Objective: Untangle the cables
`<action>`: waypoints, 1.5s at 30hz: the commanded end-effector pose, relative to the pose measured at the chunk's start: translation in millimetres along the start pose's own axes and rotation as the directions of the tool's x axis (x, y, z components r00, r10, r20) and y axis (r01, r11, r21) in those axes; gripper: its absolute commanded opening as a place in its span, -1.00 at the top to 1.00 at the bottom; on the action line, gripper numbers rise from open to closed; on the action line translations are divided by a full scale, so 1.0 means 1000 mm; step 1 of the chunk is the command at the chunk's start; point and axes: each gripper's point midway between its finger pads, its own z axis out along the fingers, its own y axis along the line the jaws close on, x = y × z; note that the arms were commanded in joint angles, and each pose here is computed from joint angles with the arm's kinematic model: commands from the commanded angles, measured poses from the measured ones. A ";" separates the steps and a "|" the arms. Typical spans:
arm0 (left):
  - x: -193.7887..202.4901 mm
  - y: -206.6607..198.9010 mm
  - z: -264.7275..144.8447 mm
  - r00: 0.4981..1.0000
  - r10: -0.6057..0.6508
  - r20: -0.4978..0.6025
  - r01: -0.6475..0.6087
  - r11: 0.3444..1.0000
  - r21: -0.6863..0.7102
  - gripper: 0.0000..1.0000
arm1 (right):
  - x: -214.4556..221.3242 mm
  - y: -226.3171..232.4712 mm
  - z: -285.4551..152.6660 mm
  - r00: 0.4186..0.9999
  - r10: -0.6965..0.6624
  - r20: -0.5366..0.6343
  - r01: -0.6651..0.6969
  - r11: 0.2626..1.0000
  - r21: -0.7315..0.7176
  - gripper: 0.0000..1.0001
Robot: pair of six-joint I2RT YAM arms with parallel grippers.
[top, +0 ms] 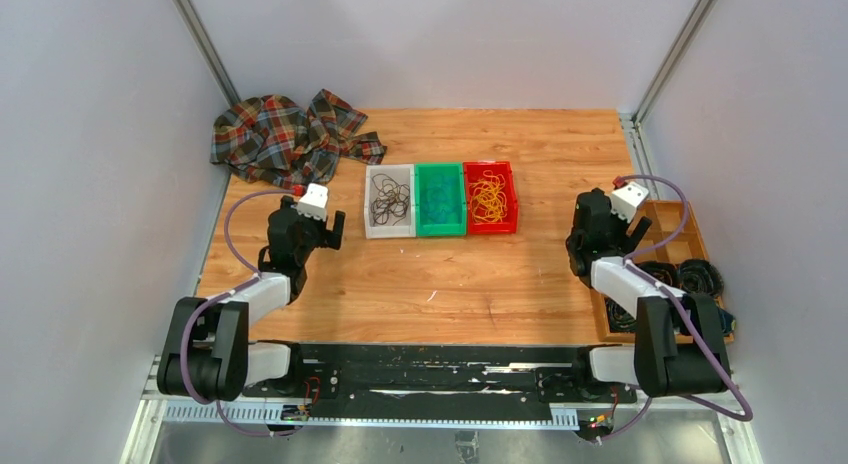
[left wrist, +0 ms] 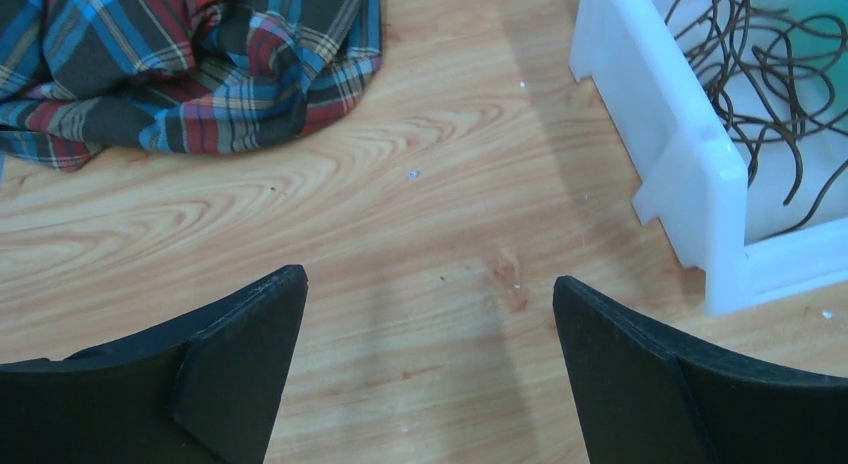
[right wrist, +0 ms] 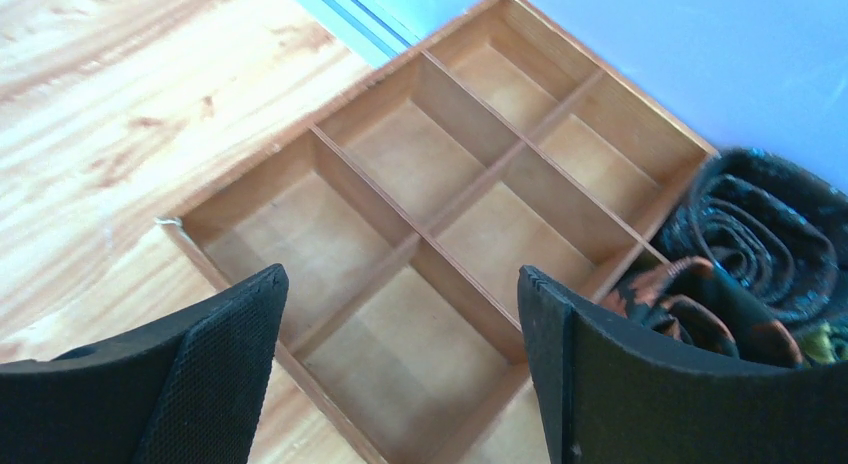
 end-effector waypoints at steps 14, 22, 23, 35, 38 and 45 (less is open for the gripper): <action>-0.015 0.013 -0.006 0.968 -0.076 0.238 0.098 0.992 -0.082 -0.96 | 0.020 -0.017 -0.004 1.000 0.012 -0.009 -0.013 0.999 -0.039 -0.58; -0.016 0.016 -0.010 0.961 -0.083 0.265 0.113 0.989 -0.099 -0.96 | 0.030 0.003 -0.004 0.999 0.015 0.051 -0.006 0.985 -0.170 -0.58; -0.016 0.017 -0.013 0.958 -0.084 0.273 0.117 0.987 -0.108 -0.96 | 0.029 0.006 -0.005 0.998 0.012 0.060 0.000 0.981 -0.194 -0.57; -0.016 0.020 -0.027 0.940 -0.085 0.332 0.136 0.981 -0.136 -0.96 | 0.020 0.014 -0.043 0.961 -0.010 0.276 0.088 0.958 -0.272 -0.64; -0.017 0.021 -0.026 0.940 -0.085 0.329 0.137 0.981 -0.137 -0.96 | 0.030 0.057 -0.036 0.959 -0.155 0.238 0.247 0.871 -0.424 -0.65; -0.015 0.019 -0.018 0.952 -0.086 0.295 0.127 0.984 -0.122 -0.96 | 0.035 0.070 -0.029 0.960 -0.139 0.243 0.247 0.833 -0.496 -0.70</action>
